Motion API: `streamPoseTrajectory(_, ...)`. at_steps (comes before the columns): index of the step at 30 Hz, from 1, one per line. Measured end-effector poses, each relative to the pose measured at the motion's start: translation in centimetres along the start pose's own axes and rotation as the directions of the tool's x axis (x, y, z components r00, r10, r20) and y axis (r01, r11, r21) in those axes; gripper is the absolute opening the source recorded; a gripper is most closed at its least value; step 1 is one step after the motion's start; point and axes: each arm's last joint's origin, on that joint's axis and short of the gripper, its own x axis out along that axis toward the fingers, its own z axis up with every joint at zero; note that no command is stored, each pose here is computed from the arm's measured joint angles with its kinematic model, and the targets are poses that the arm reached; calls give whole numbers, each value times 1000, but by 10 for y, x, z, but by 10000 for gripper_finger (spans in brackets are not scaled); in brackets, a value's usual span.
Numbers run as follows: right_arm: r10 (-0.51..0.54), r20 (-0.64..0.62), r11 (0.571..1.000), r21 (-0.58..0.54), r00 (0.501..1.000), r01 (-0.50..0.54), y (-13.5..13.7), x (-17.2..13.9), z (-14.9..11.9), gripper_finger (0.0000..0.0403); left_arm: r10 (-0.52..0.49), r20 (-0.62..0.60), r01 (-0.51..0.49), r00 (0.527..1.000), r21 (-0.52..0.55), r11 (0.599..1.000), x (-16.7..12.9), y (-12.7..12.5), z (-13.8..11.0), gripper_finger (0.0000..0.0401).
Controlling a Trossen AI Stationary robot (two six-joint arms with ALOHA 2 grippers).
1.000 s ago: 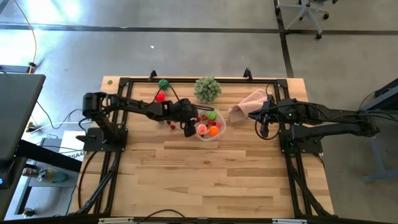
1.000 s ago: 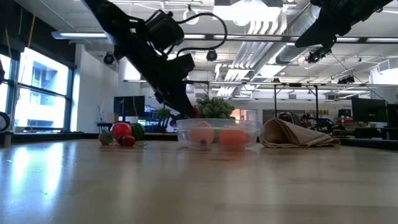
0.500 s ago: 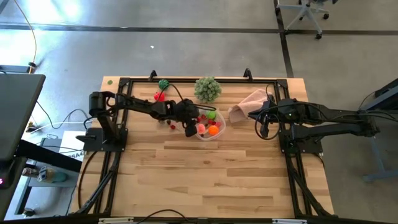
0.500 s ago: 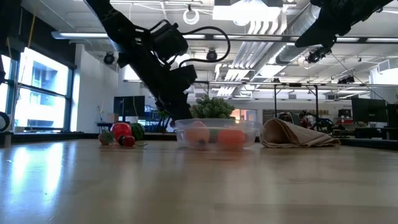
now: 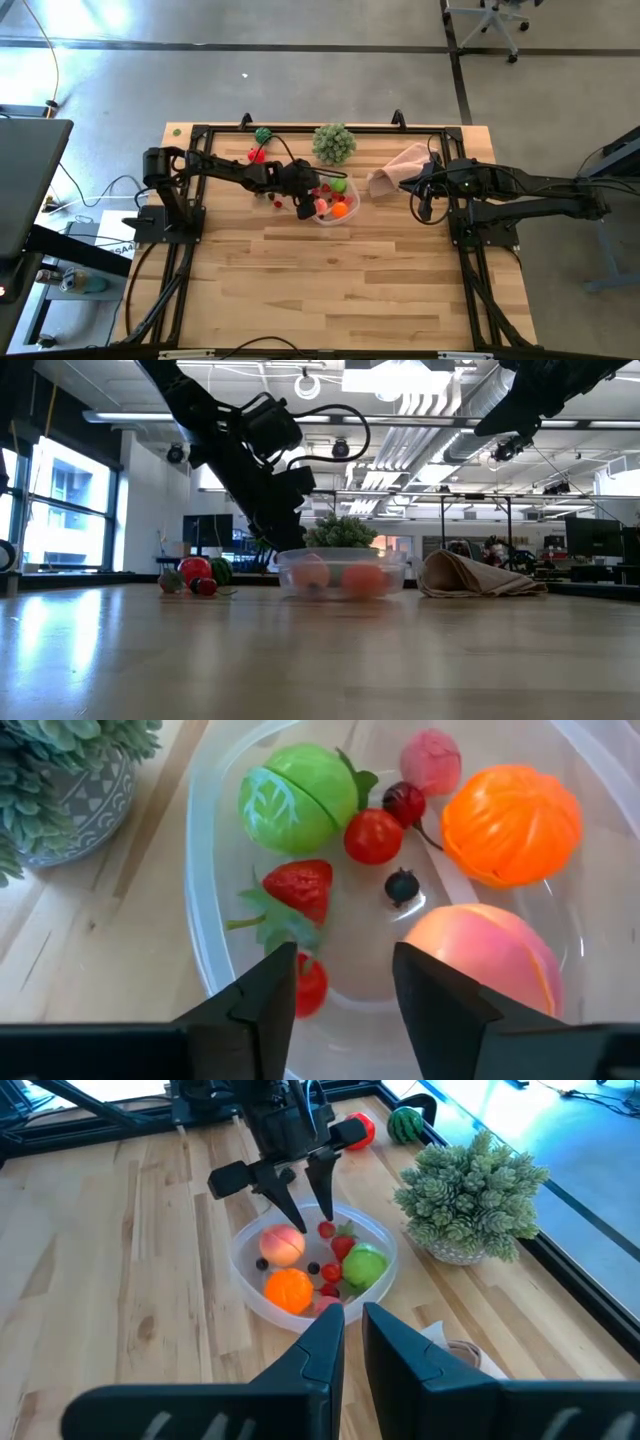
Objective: Pick and placing Produce into tupperware
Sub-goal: Put the cherry into the container
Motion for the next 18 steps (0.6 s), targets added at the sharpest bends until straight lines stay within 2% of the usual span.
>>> streamPoseTrajectory(12, 3, 0, 1000, 0, 1000, -3, 0, 0, 0, 30, 20, 32, -20, 999, -1, 1000, -1, 0, 3, 148)
streamPoseTrajectory(18, 2, 0, 1000, 0, 1000, -2, 0, 0, 0, 30, 19, 72, -19, 997, 3, 1000, -16, -3, 11, 143)
